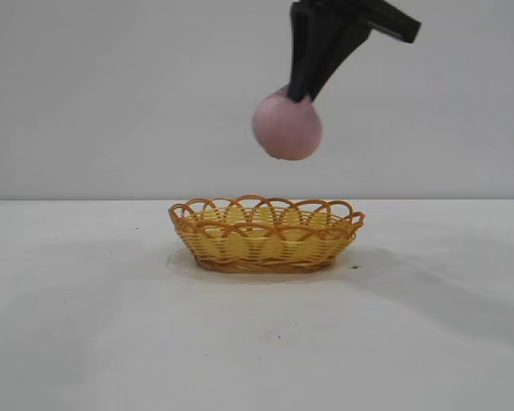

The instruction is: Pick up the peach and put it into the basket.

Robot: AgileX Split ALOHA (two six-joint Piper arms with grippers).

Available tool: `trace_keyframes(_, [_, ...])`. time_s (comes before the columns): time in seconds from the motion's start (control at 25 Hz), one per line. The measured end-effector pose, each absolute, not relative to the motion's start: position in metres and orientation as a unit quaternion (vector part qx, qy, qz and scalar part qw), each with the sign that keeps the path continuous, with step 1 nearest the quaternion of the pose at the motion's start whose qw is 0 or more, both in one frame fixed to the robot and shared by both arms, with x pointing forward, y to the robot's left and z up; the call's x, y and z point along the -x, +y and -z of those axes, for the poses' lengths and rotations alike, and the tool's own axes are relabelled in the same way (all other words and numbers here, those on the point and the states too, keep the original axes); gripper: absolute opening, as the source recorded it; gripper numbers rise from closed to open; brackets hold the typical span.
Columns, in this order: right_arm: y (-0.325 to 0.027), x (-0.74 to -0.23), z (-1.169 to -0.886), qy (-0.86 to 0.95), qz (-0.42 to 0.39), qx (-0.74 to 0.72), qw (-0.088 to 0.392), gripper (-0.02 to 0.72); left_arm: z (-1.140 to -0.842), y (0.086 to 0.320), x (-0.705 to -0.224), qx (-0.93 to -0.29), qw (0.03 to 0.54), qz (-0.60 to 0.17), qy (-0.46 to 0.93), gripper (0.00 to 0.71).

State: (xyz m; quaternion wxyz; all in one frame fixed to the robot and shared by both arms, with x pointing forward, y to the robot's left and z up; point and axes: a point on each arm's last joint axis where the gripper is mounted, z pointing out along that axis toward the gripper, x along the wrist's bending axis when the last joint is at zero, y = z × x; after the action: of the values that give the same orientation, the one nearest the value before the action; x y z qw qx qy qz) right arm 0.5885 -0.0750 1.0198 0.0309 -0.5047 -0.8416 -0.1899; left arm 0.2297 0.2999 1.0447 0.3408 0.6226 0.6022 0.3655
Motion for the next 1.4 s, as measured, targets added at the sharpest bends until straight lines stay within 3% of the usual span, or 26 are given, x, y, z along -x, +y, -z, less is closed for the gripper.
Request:
trace_keyframes(0.32, [-0.064,-0.601,-0.967,-0.843,0.154,0.513,0.048,0.0,-1.045,0.3,-0.23,-0.623,0.341,-0.365,0.602,0.557])
trace_keyframes(0.36, [-0.063,-0.602,-0.965,-0.843,0.156,0.513,0.046,0.053,-1.045,0.3,-0.23,-0.623,0.341,-0.365,0.602,0.557])
trace_keyframes(0.4, [-0.063,-0.602,-0.964,-0.841,0.159,0.514,0.046,0.053,-1.045,0.3,-0.23,-0.623,0.341,-0.365,0.602,0.557])
trace_keyframes(0.68, [-0.061,-0.603,-0.964,-0.837,0.168,0.518,0.05,0.382,-1.045,0.3,-0.23,-0.623,0.341,-0.365,0.602,0.557])
trace_keyframes(0.76, [-0.062,-0.602,-0.964,-0.84,0.162,0.516,0.049,0.443,-1.045,0.3,-0.23,-0.623,0.341,-0.365,0.602,0.557])
trace_keyframes(1.04, [-0.097,-0.614,-0.996,-0.839,0.159,0.521,-0.002,0.458,-1.045,0.3,-0.23,-0.623,0.341,-0.365,0.602,0.557])
trace_keyframes(1.4, [-0.201,-0.641,-1.01,-0.794,0.101,0.598,-0.046,0.458,-1.045,0.3,-0.23,-0.623,0.341,-0.365,0.602,0.557])
